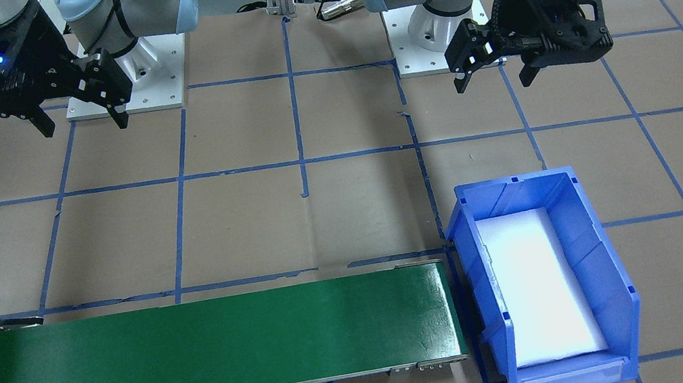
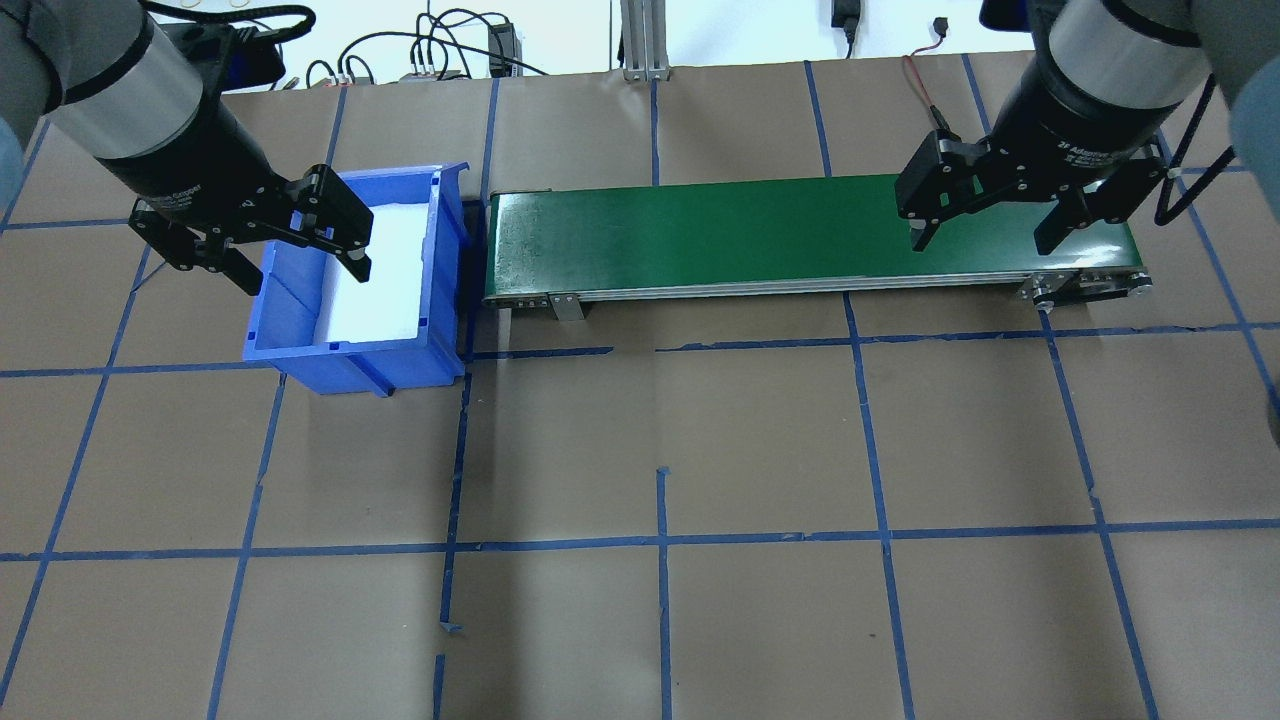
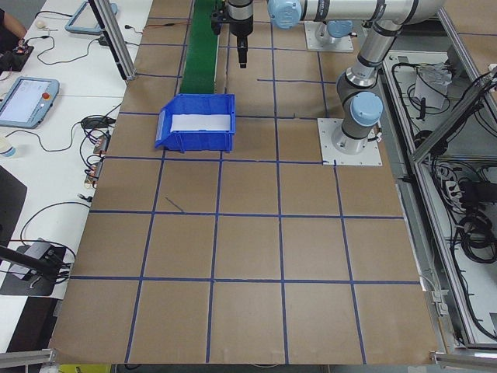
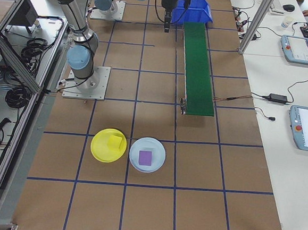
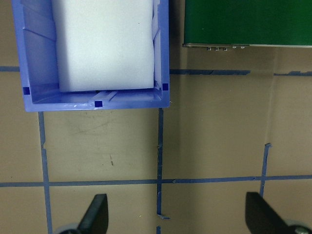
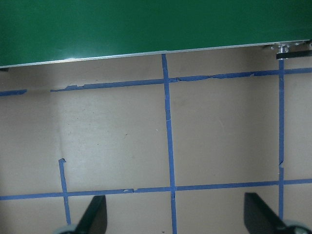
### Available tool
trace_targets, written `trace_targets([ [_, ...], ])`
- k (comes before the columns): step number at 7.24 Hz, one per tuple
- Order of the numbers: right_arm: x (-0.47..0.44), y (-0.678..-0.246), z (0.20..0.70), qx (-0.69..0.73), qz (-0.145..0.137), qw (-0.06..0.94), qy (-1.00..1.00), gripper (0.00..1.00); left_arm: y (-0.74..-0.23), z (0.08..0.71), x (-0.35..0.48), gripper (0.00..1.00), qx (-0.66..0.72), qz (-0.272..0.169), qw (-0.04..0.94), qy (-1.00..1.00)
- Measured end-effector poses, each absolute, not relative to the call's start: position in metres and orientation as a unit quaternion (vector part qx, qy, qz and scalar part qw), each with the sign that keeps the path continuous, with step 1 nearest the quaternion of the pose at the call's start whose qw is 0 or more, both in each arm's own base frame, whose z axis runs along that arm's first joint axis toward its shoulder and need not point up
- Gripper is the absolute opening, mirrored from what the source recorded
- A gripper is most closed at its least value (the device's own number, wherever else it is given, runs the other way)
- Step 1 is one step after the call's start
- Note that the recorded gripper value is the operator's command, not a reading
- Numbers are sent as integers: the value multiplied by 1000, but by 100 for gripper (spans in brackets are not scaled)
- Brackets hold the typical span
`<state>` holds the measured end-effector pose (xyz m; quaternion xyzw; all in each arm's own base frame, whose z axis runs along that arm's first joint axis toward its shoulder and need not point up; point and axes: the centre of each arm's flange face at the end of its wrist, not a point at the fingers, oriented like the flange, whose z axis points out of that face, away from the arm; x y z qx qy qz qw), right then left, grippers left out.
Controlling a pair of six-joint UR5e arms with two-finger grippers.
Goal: Move block left to right into plate
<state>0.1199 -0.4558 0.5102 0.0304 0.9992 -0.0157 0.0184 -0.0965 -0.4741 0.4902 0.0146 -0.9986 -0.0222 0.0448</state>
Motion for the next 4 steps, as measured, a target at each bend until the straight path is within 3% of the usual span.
trace_targets([
  [4, 121, -456, 509, 31, -15, 22, 999, 100, -473, 491, -97, 100, 14, -21, 45, -999],
])
